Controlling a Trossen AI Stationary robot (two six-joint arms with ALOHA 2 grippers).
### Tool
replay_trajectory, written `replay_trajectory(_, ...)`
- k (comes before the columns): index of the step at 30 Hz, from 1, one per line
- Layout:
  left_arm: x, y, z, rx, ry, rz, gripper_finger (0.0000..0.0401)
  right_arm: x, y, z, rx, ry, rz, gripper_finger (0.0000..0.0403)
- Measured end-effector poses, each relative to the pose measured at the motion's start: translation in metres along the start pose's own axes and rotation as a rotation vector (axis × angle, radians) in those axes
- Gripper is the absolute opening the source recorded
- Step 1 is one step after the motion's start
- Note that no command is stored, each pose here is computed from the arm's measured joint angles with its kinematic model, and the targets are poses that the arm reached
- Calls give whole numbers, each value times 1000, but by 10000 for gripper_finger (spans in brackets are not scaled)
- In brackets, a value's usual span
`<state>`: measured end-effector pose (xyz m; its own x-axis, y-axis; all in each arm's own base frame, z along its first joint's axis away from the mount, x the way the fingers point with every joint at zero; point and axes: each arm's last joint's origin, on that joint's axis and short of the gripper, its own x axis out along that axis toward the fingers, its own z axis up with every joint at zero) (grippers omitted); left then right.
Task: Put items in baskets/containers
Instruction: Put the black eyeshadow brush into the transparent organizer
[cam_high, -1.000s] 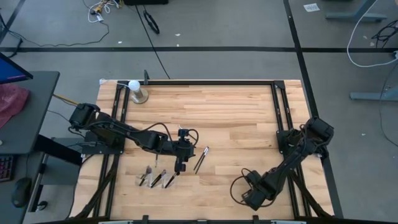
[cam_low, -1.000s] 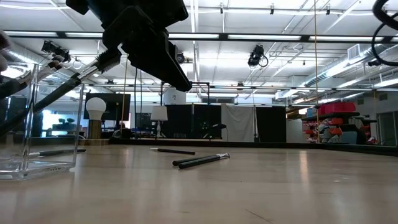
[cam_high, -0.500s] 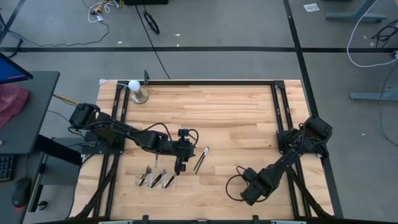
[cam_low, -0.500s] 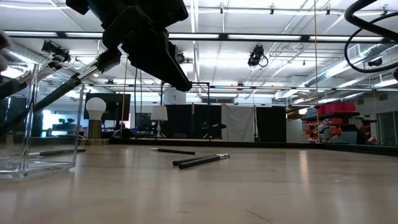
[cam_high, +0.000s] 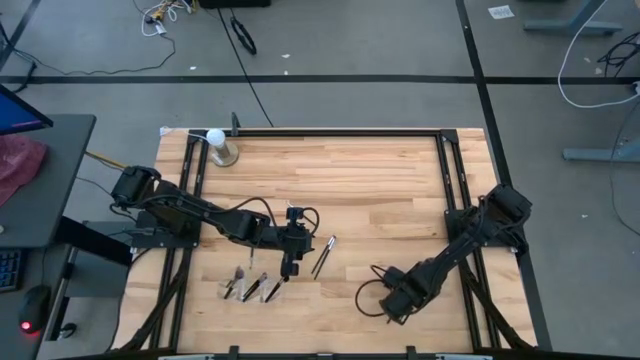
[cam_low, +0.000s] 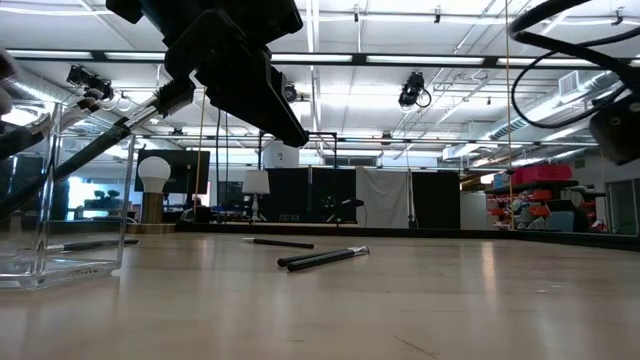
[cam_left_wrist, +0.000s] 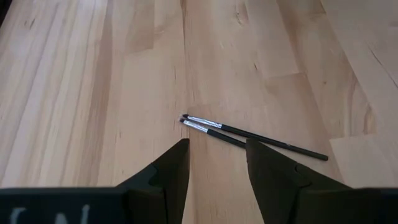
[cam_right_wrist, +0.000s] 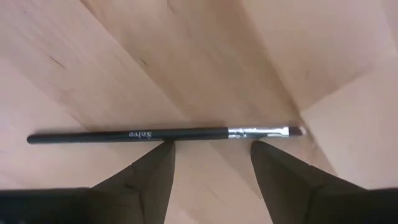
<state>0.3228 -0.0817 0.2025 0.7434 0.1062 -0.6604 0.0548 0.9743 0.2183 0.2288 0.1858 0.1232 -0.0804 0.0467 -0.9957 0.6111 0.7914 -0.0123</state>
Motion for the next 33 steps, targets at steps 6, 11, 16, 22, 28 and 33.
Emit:
replay_trajectory(6, 0, 0, 0, 0, 0, 0, 161, -1, -3, 11, -48, -1, 1, 220)
replay_trajectory(11, 0, 0, 0, 0, 0, 0, 161, -2, -6, 19, -80, -17, -2, 220)
replay_trajectory(16, 0, 0, 0, 0, 0, 0, 161, -2, -8, 27, -92, -23, -1, 220)
replay_trajectory(22, 0, 0, 0, 0, 0, 0, 161, -3, -11, 35, -75, -37, -1, 220)
replay_trajectory(28, 0, 0, 0, -1, 0, 0, 161, -10, -13, 40, -43, -71, 17, 220)
replay_trajectory(33, 0, 0, 0, 0, 1, 0, 161, -29, -19, 39, 18, -246, 18, 219)
